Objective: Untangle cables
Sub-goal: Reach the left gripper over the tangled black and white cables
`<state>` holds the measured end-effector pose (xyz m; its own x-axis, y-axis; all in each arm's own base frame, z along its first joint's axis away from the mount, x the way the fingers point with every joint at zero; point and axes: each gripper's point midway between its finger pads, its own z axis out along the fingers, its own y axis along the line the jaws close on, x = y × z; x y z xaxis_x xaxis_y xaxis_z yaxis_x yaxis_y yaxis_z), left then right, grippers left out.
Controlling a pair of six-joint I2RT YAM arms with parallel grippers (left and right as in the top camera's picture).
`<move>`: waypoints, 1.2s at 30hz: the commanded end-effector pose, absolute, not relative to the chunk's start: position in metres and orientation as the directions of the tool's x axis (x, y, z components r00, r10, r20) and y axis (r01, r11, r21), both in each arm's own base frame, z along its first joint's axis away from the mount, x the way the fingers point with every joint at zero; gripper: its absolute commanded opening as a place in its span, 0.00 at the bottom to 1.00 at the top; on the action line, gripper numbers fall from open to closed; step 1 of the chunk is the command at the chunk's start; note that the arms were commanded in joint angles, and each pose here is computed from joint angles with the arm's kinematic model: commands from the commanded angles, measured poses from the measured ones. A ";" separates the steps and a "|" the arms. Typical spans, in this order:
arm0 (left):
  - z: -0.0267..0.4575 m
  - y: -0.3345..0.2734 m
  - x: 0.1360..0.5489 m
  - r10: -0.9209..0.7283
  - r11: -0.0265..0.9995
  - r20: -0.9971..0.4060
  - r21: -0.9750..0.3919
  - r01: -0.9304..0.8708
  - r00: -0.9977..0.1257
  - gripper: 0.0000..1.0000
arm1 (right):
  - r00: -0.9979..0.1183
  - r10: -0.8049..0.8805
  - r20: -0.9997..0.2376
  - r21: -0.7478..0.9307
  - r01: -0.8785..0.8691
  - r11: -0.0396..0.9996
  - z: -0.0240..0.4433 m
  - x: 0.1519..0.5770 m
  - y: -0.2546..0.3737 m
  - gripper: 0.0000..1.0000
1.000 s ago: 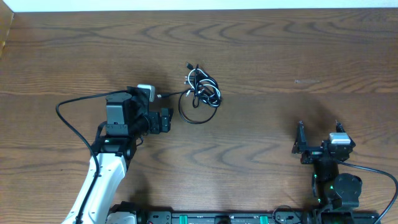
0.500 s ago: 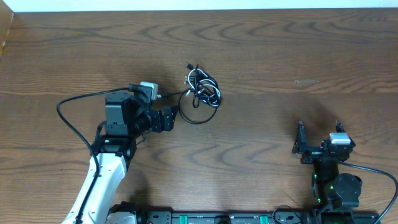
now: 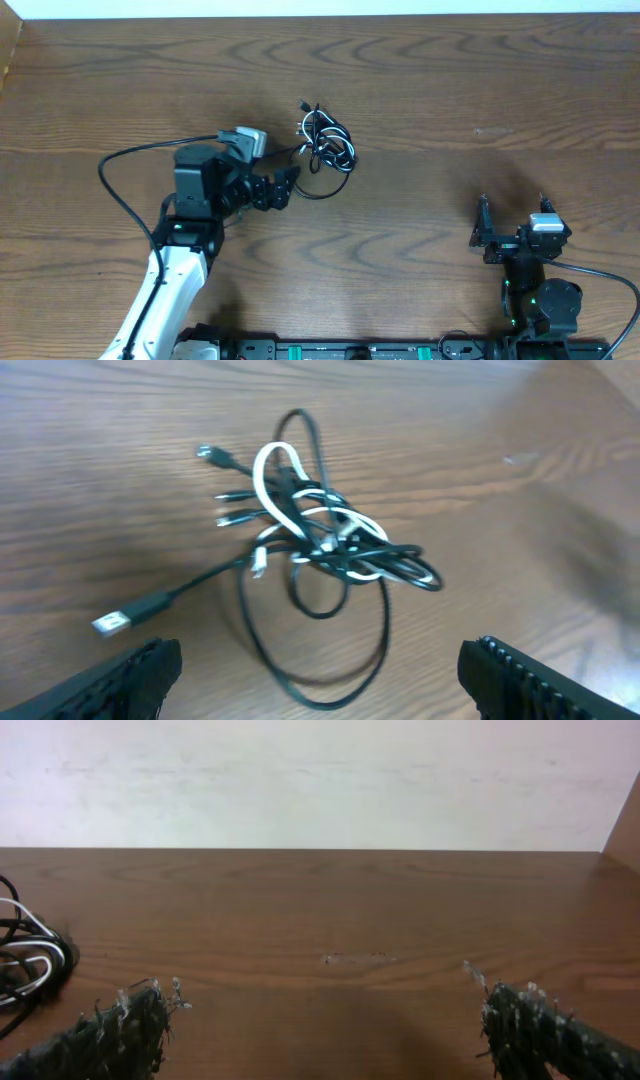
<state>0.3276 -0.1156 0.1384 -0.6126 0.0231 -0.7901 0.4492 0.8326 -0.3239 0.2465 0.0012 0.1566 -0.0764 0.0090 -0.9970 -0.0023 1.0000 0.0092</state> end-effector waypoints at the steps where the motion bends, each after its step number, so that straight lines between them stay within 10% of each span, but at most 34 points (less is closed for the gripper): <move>1: 0.151 -0.125 0.335 0.058 0.837 -0.818 -0.273 0.475 -0.572 0.93 | -0.076 -0.006 -0.997 -0.006 0.000 1.000 0.156 0.246 0.000 0.99; 36: 0.106 -0.170 0.381 0.011 0.912 -0.716 -0.279 0.300 -0.698 0.93 | -0.076 -0.005 -0.997 -0.005 0.000 1.000 0.156 0.246 0.000 0.99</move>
